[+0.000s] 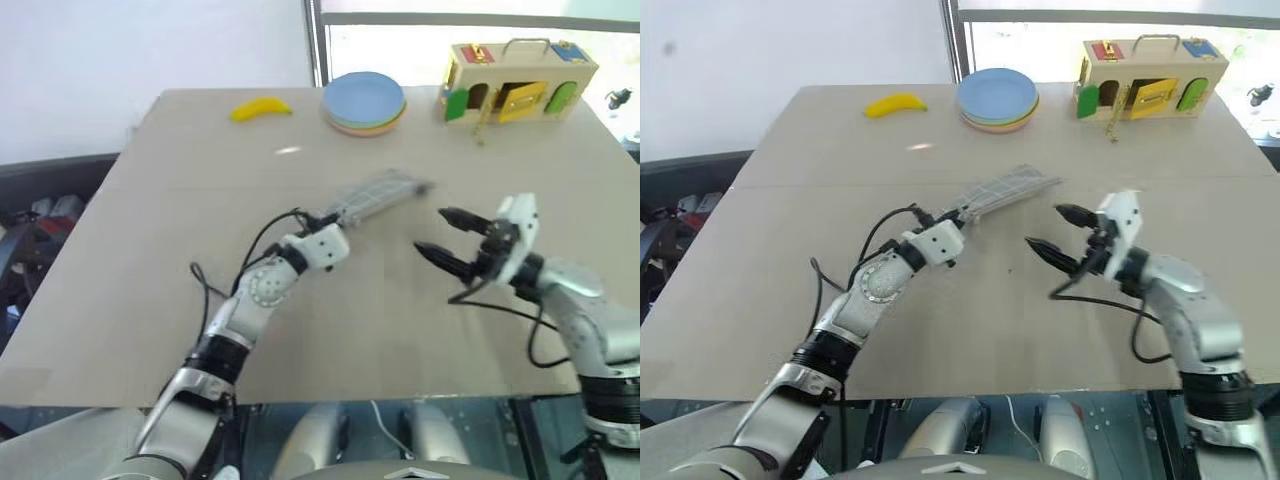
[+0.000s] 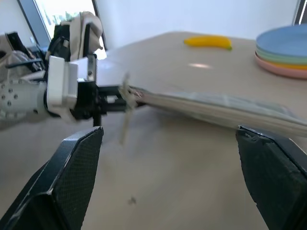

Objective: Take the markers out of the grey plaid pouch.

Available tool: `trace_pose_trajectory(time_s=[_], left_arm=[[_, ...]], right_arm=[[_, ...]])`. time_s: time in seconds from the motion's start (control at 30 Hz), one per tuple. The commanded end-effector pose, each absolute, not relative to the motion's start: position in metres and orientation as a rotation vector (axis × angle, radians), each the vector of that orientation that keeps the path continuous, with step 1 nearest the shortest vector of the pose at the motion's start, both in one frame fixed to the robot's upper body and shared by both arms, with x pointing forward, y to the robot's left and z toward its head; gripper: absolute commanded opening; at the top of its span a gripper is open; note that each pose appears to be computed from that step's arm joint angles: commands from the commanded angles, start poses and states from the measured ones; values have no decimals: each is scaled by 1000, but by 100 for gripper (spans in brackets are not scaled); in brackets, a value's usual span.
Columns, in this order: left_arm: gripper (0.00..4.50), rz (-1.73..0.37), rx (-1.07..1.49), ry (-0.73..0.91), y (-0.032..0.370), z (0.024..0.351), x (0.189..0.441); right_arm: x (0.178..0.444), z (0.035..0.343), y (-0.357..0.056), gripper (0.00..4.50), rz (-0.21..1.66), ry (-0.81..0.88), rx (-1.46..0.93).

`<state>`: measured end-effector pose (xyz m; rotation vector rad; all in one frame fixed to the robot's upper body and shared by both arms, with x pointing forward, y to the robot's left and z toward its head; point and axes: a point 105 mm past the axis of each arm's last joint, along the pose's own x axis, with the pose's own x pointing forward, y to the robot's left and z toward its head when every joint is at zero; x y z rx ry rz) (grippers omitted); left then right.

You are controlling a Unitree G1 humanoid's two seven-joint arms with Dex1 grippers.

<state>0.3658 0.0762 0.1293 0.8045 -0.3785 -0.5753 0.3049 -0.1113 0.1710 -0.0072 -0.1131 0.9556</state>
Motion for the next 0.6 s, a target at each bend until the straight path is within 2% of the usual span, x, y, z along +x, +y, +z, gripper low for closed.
trace_pose_trajectory(time_s=[0.03, 0.2, 0.47, 0.6], left_arm=[[7, -556, 734, -409, 69, 151, 363], [7, -528, 611, -363, 63, 159, 366], [7, -542, 594, -368, 55, 160, 362], [7, -568, 608, -375, 50, 158, 359]], right_arm=[[309, 190, -97, 450, 942, -215, -39], [318, 178, -87, 450, 932, -191, -87], [318, 152, -69, 450, 951, -54, -95], [324, 152, -61, 450, 940, -33, -82]])
